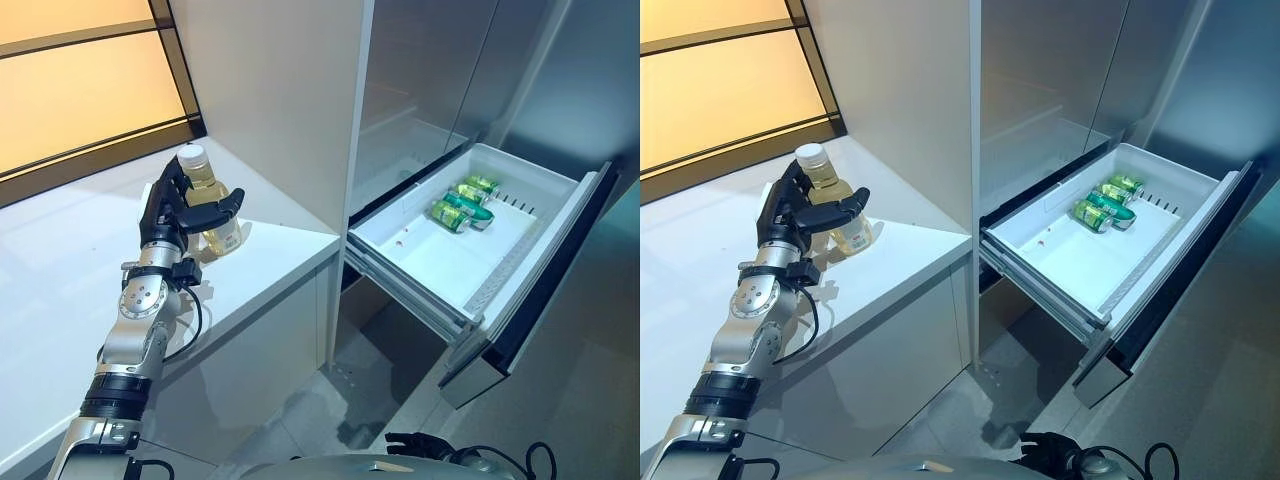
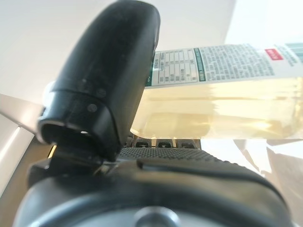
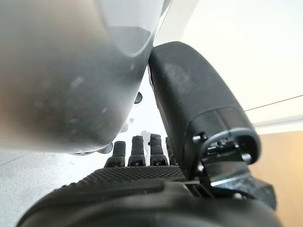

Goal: Put drinks into fridge and close the fridge

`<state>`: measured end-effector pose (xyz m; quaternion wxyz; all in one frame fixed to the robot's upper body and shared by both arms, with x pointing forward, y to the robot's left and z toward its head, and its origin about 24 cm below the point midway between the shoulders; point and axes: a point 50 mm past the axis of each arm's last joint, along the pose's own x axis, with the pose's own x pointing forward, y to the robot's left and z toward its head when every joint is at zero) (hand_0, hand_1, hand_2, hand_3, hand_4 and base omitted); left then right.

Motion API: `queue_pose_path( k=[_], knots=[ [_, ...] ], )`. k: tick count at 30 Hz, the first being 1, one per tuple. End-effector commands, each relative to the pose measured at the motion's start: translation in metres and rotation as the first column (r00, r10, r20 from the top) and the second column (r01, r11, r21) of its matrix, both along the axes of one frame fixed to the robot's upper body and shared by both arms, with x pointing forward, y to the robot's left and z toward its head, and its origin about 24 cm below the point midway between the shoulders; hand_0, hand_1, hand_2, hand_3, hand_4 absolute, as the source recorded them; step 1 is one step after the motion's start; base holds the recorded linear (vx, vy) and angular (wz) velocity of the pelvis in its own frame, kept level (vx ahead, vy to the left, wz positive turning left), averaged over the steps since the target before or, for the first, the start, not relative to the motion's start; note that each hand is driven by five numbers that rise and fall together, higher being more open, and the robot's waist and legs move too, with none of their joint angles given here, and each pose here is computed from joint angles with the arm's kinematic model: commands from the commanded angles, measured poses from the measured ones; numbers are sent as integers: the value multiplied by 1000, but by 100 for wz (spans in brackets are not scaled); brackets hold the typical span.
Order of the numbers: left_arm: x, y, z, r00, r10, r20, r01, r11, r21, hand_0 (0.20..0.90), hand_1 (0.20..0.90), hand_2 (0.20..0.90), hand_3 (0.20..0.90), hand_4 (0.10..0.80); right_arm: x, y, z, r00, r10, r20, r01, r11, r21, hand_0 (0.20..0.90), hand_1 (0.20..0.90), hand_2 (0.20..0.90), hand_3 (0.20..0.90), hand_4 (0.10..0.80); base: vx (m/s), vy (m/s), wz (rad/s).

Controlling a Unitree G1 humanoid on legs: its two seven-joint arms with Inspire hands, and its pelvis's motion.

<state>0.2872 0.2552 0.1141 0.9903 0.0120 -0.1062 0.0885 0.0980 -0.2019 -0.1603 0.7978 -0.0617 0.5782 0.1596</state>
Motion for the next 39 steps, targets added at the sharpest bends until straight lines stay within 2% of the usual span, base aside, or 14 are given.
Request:
queue_pose_path(
  k=[1,10,13,23,29,30,32,33,34,35,37,39],
  knots=[
    [10,7,52,968,41,249,-50,998,31,900,900,900,900,800,-1,6,1,996,88,-11,-88,996,19,900,900,900,900,800,0,0,0],
    [10,10,50,968,45,246,-53,998,26,900,900,900,900,800,-3,8,0,996,92,-14,-92,996,21,900,900,900,900,800,5,-1,-2],
    [10,9,50,967,44,250,-51,998,24,300,300,300,200,100,-3,8,0,996,90,-15,-90,996,21,900,900,900,900,800,0,0,0],
    [9,7,54,963,39,266,-60,996,69,300,300,300,200,100,-1,10,0,996,90,1,-90,996,25,900,900,900,900,800,-4,-2,0],
    [3,1,77,914,3,405,-60,990,130,300,300,300,200,100,3,9,1,998,47,41,-48,998,26,900,900,900,900,800,-46,-30,-2],
    [1,-1,81,903,-20,430,-33,993,116,300,300,300,200,100,6,9,2,997,42,66,-44,999,25,900,900,900,900,800,-42,-21,0],
    [-5,-12,90,856,-110,505,124,992,6,300,300,300,200,100,19,11,8,987,-2,158,-5,999,43,900,900,900,900,800,-53,-22,0],
    [-6,-14,91,850,-117,513,142,990,-9,300,300,300,200,100,22,12,9,986,-6,168,-2,999,46,900,900,900,900,800,-54,-17,1],
    [-10,-22,92,818,-165,551,243,967,-72,300,300,300,200,100,34,16,15,971,-24,238,8,998,66,900,900,900,900,800,-39,-10,1],
    [-11,-25,93,804,-178,568,281,955,-99,300,300,300,200,100,40,18,18,963,-31,266,12,997,74,900,900,900,900,800,-55,-16,-1],
    [-17,-41,94,730,-256,634,441,884,-152,300,300,300,200,100,72,31,40,901,-35,432,-10,995,102,900,900,900,900,800,-61,-24,-2],
    [-22,-55,96,671,-313,673,524,842,-131,300,300,300,200,100,96,47,65,827,-36,561,-55,988,144,900,900,900,900,800,-68,-33,-4]
  ],
)
